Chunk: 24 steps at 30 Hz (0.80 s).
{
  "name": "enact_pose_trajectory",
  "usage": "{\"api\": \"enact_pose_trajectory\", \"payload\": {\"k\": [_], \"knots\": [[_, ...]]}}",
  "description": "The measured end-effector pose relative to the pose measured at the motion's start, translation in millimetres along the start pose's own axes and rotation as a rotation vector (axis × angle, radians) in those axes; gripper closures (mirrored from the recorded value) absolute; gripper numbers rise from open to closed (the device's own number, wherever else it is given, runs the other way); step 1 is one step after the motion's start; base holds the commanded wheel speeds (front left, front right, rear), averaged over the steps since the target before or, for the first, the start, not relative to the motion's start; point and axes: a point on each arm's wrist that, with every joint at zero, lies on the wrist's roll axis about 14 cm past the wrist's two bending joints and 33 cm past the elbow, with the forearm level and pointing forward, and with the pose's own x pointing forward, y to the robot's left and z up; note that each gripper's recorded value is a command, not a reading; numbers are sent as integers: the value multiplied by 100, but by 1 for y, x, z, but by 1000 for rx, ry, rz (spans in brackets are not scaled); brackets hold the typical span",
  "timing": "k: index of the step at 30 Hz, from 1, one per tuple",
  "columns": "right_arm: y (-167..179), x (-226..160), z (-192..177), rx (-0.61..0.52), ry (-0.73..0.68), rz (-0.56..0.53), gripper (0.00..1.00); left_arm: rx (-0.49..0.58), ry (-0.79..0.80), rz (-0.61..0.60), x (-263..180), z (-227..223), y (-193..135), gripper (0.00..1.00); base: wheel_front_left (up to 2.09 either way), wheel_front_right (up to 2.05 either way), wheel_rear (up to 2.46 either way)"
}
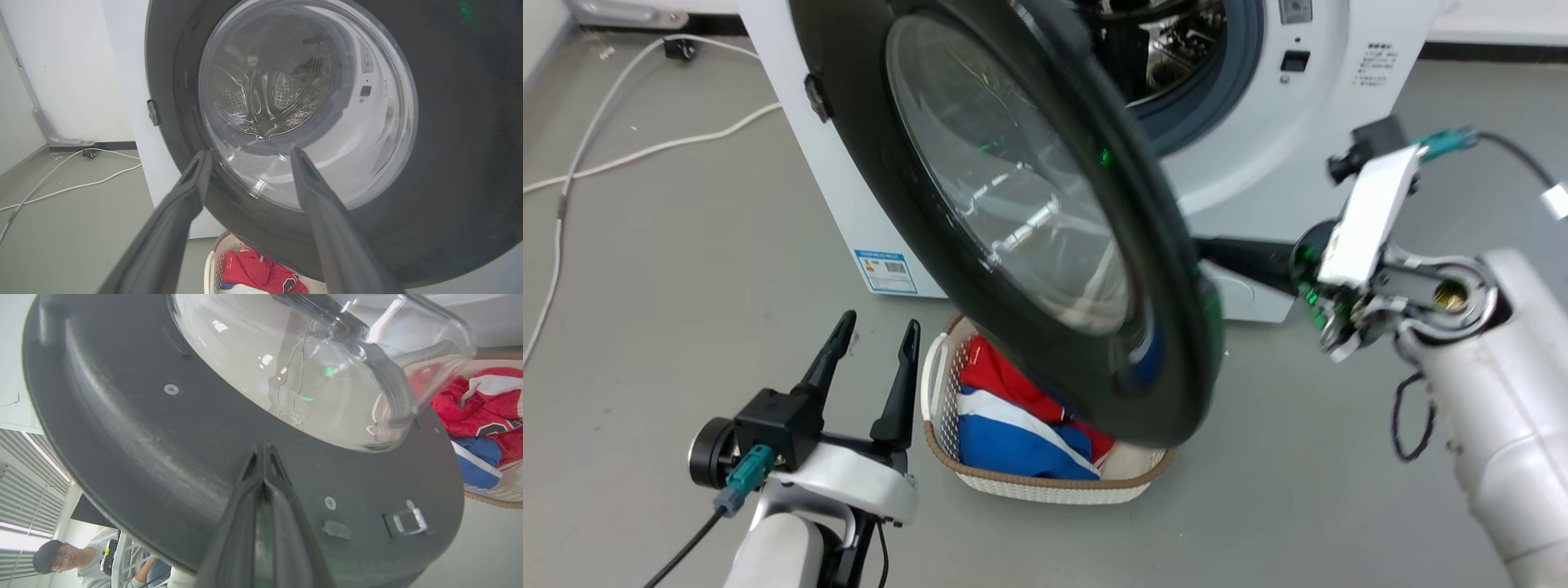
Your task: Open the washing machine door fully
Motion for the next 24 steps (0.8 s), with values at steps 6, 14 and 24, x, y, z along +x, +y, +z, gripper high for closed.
{"api": "enact_pose_trajectory", "payload": {"k": [6,14,24], "knots": [[28,13,-39,-28,48,87,100,-2,-16,12,-13,8,0,0,0,0,0],[49,28,-64,-32,74,152,100,-3,-16,24,-22,9,2,0,0,0,0],[62,29,-82,10,20,212,100,-10,-20,10,-23,10,-5,0,0,0,0]]}}
